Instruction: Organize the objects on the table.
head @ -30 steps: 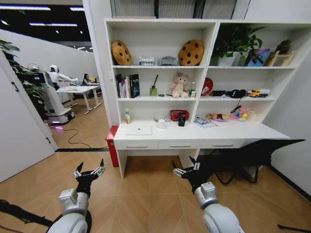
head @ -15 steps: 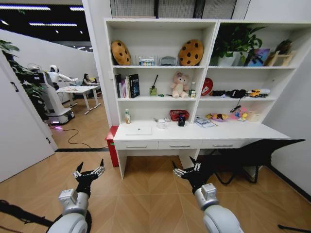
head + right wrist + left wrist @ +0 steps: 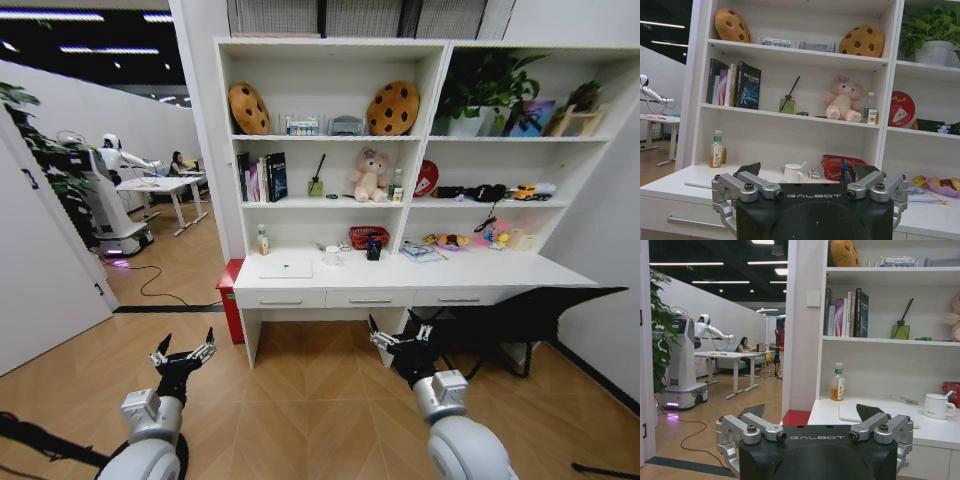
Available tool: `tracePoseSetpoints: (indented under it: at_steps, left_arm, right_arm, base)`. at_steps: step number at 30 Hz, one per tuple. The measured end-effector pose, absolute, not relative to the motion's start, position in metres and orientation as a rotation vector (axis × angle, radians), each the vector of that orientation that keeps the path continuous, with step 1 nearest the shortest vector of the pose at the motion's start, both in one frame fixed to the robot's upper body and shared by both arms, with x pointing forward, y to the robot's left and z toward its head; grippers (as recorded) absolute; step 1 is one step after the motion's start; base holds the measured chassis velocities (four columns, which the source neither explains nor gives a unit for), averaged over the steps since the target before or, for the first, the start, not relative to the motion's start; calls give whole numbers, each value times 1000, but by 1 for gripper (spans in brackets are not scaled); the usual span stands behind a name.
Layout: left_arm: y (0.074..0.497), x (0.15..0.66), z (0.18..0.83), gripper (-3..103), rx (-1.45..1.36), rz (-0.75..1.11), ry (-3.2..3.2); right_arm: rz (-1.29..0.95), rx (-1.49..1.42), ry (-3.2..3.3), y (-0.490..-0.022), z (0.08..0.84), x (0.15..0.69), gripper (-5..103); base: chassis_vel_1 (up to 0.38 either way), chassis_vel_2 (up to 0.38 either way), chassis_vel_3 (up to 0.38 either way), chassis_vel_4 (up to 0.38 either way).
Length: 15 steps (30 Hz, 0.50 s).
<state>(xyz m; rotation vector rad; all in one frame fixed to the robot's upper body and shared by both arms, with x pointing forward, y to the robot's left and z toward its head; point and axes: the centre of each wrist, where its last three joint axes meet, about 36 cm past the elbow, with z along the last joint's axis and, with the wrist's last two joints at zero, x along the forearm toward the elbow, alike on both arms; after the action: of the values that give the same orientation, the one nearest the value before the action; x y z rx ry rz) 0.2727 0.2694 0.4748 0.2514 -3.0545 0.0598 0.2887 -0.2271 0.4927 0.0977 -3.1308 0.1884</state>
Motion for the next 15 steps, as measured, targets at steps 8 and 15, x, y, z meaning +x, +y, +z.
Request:
tracePoseSetpoints:
  at_steps: [8, 15]
  left_arm:
    - [269, 273, 475, 100, 251, 60, -3055]
    - [269, 273, 475, 100, 251, 60, -3054]
  right_arm:
    - [190, 97, -3130, -227, 493, 289, 100]
    - [191, 97, -3129, -227, 493, 289, 100]
  base:
    - [0, 0, 0, 0]
    - [0, 0, 0, 0]
